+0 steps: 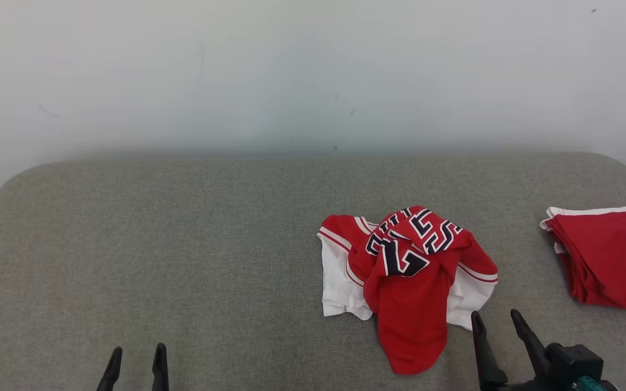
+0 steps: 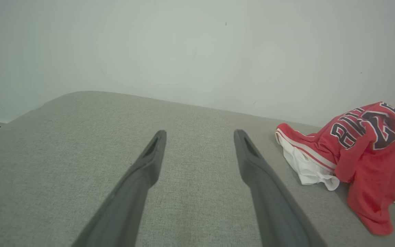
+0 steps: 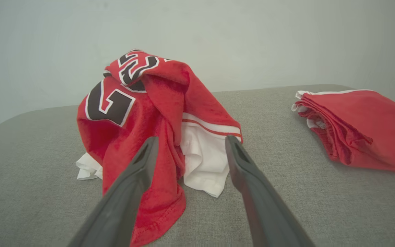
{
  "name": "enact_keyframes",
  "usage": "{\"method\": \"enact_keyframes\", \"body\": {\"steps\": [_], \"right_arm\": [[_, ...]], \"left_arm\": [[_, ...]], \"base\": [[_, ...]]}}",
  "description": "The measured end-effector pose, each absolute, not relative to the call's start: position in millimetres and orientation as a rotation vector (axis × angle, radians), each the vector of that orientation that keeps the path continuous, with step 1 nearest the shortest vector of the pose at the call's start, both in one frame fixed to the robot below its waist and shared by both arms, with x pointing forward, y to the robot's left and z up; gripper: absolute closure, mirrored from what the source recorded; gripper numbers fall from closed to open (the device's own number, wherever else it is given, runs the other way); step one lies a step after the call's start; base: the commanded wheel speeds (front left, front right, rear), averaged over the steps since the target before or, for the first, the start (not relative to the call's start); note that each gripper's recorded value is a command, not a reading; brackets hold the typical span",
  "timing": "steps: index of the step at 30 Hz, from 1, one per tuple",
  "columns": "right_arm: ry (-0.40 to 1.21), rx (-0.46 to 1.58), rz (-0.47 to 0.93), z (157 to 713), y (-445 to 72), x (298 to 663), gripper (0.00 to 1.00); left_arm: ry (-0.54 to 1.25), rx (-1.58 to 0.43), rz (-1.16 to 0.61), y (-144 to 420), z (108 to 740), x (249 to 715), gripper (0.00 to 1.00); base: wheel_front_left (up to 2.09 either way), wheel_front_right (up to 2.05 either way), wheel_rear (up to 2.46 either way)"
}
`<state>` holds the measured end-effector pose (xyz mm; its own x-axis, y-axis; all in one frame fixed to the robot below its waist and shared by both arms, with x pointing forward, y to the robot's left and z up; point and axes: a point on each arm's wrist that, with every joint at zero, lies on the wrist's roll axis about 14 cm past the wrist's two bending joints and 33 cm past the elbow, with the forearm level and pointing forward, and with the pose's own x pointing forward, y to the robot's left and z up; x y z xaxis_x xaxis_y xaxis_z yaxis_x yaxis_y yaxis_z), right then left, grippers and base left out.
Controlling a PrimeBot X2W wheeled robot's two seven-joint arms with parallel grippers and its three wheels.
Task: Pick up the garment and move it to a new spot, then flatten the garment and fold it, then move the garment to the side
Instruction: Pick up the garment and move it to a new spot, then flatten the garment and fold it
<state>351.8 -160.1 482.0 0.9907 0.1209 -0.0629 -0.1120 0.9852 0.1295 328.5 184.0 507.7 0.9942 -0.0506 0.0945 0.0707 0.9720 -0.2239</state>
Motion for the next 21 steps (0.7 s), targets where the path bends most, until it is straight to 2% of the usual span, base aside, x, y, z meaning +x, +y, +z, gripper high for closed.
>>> {"method": "enact_keyframes", "body": {"steps": [21], "right_arm": [[0.064,0.126,0.124,485,-158,351,0.0]], "left_arm": [[-0.063,-0.237,-0.095,171,499,330,0.0]], "base": [[0.0,0.0,0.0]]}}
